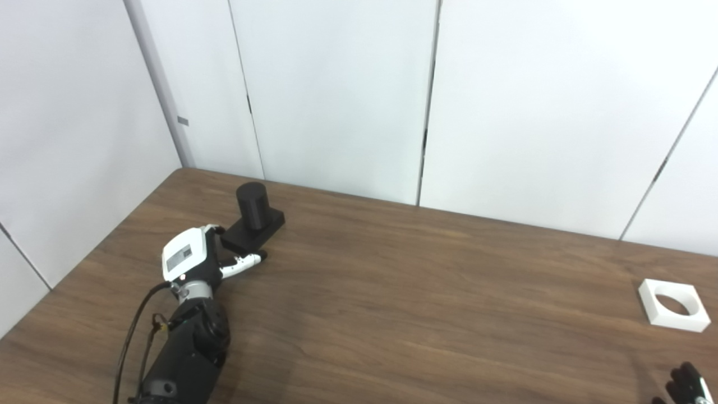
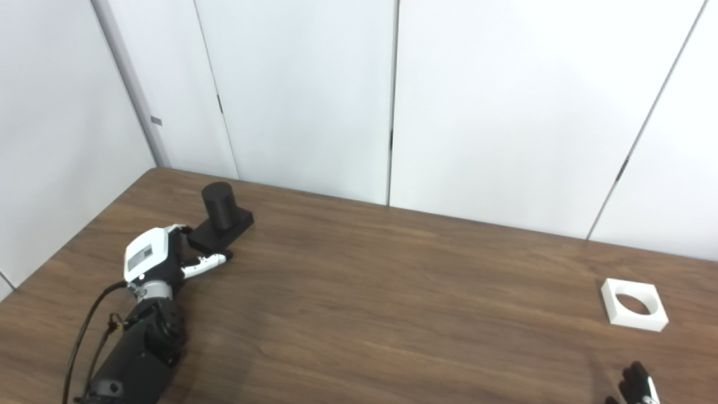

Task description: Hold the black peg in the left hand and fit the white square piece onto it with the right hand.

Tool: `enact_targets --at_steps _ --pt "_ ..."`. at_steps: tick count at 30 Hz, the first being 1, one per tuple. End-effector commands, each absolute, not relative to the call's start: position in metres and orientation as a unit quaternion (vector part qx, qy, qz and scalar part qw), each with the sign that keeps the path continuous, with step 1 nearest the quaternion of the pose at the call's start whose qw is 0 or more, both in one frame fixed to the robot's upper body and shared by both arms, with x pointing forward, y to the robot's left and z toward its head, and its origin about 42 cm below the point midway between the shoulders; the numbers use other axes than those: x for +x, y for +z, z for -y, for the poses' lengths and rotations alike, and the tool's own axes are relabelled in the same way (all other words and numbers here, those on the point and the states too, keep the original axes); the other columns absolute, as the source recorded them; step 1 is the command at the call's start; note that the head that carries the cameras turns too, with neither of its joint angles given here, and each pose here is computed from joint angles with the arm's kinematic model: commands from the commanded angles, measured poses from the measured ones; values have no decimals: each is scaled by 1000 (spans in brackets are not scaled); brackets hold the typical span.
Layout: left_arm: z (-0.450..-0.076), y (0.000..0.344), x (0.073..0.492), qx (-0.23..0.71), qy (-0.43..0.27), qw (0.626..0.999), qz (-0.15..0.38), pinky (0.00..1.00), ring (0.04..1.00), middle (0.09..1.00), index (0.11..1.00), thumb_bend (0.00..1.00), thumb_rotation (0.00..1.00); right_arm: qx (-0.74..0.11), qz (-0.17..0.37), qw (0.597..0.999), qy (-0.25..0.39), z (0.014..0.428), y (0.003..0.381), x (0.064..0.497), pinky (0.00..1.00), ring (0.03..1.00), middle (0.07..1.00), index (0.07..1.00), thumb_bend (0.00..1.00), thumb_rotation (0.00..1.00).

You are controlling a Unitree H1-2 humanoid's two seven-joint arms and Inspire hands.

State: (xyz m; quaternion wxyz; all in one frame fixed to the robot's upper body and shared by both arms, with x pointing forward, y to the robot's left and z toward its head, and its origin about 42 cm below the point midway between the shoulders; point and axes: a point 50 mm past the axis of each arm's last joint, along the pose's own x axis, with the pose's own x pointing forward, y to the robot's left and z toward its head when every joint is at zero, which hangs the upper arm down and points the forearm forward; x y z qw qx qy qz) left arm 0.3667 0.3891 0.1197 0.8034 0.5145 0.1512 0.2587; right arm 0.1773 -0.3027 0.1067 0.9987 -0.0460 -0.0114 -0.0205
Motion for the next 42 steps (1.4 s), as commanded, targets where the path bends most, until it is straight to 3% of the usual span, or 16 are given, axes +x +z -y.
enact_targets --at_steps 1,16,25,31,32,34,36,39,42 --pt "-397 147 382 525 288 794 -105 927 913 868 768 934 579 -46 1 999 -12 303 107 177 1000 1000 1000 1000 844 1000" --pt "-387 143 393 517 292 801 -74 927 894 849 737 921 532 -49 0 999 -16 303 108 175 1000 1000 1000 1000 843 1000" --pt "-385 140 397 501 282 816 -54 926 888 835 712 877 441 -46 -4 999 -17 302 109 174 1000 1000 1000 1000 842 1000" --pt "-382 138 398 486 299 821 -27 889 850 786 589 863 326 -49 -2 999 -18 302 109 174 1000 1000 1000 1000 828 1000" --pt "-381 137 398 483 302 822 -24 875 843 774 554 845 282 -48 -2 999 -17 303 109 174 1000 1000 1000 1000 828 1000" --pt "-381 137 398 480 306 822 -20 864 839 764 511 653 158 -48 -2 999 -18 303 109 174 1000 1000 1000 1000 828 1000" --pt "-381 136 398 472 314 824 -23 841 836 755 491 557 94 -51 -3 999 -18 302 110 174 1000 1000 1000 1000 830 1000" --pt "-381 136 397 458 328 826 -26 731 841 743 481 527 62 -49 -3 999 -17 302 110 174 1000 1000 1000 1000 822 1000" --pt "-381 135 395 461 334 822 -26 724 843 738 480 522 55 -48 -5 999 -16 302 110 174 1000 1000 1000 1000 830 1000"
